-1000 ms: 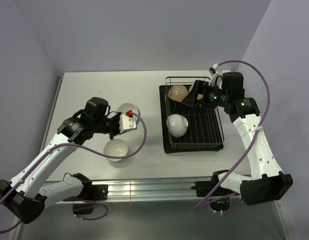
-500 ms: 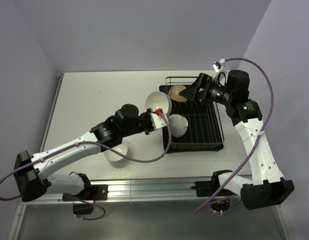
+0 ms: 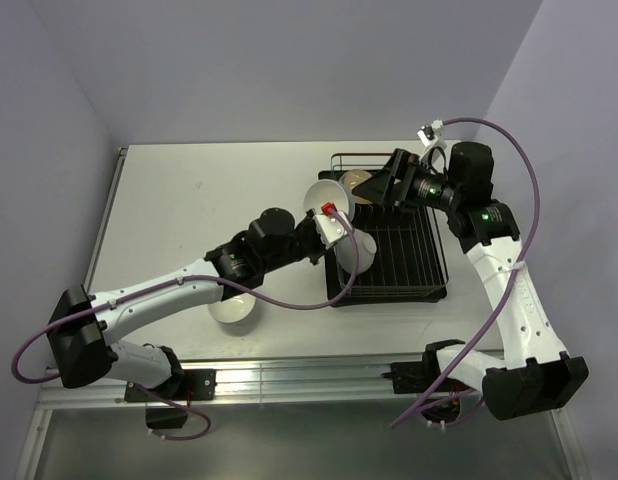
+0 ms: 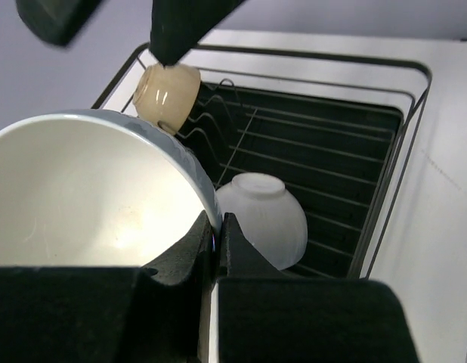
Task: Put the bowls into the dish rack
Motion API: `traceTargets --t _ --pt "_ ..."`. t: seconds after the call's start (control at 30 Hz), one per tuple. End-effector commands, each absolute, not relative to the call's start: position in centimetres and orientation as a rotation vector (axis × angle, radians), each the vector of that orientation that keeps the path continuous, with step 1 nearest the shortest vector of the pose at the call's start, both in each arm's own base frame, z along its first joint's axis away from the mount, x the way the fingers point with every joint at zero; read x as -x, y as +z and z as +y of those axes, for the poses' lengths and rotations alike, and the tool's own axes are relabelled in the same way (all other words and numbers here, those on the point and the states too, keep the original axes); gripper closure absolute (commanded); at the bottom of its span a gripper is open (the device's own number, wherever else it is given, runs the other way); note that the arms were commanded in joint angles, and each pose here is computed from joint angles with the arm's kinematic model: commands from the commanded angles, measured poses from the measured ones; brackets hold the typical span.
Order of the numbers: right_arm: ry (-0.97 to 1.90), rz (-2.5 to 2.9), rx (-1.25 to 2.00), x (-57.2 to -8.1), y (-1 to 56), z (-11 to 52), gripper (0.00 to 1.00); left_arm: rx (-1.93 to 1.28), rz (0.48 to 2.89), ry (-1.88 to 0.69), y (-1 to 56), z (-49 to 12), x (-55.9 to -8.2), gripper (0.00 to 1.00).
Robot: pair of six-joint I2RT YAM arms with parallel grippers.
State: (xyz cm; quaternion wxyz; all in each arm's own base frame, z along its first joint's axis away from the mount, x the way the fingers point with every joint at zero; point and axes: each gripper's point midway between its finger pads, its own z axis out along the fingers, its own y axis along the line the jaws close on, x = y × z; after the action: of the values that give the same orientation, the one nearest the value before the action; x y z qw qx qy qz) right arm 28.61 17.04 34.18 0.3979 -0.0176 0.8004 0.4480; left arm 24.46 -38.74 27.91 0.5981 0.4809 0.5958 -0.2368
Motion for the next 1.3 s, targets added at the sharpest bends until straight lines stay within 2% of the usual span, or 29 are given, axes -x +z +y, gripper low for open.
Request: traceTargets --t 0.0,0.7,0.73,0.77,0.8,0.9,0.93,1.0,1.03,1.07,1.1,1.23,1.27 --pt "1.155 2.026 0.131 -28.1 33.9 17.8 0.0 -0.966 1.157 -0.68 36.9 -39.7 -23.6 1.0" --pt "1.36 2.084 0.285 -25.9 32.5 20.7 0.0 -0.957 1.134 -0.785 38.7 -40.4 -22.4 1.0" --pt "1.363 2.09 0.283 -25.9 32.3 20.7 0.03 -0.958 1.134 -0.786 38.7 -40.4 -22.3 1.0" --pt "1.363 2.09 0.287 -25.8 32.3 20.7 0.06 -0.956 1.135 -0.789 38.7 -40.4 -22.3 1.0" --pt "1.363 2.084 0.291 -25.8 32.4 20.7 0.16 -0.957 1.139 -0.789 38.6 -40.4 -22.3 1.0" --pt "1.376 2.087 0.284 -25.7 32.2 20.7 0.37 -0.957 1.143 -0.789 38.4 -40.4 -22.3 1.0" --pt "1.375 2.08 0.286 -25.6 32.4 20.8 0.5 -0.96 1.147 -0.789 38.3 -40.4 -22.4 1.0" --pt "1.377 2.082 0.283 -25.6 32.4 20.8 0.65 -0.962 1.151 -0.788 38.1 -40.3 -22.3 1.0" --pt "1.373 2.075 0.284 -25.6 32.5 20.7 0.82 -0.967 1.154 -0.787 38.0 -40.3 -22.3 1.0" --pt "1.372 2.073 0.283 -25.6 32.6 20.7 0.93 -0.968 1.156 -0.787 37.9 -40.3 -22.2 1.0" --pt "1.37 2.072 0.279 -25.7 32.6 20.7 1.0 -0.97 1.159 -0.786 37.8 -40.3 -22.3 1.0" --pt "1.347 2.069 0.246 -26.0 32.7 20.3 1.0 -0.976 1.175 -0.778 37.3 -40.3 -22.4 0.99" --pt "1.33 2.065 0.235 -26.2 32.7 20.2 1.0 -0.98 1.18 -0.776 37.1 -40.3 -22.4 0.91"
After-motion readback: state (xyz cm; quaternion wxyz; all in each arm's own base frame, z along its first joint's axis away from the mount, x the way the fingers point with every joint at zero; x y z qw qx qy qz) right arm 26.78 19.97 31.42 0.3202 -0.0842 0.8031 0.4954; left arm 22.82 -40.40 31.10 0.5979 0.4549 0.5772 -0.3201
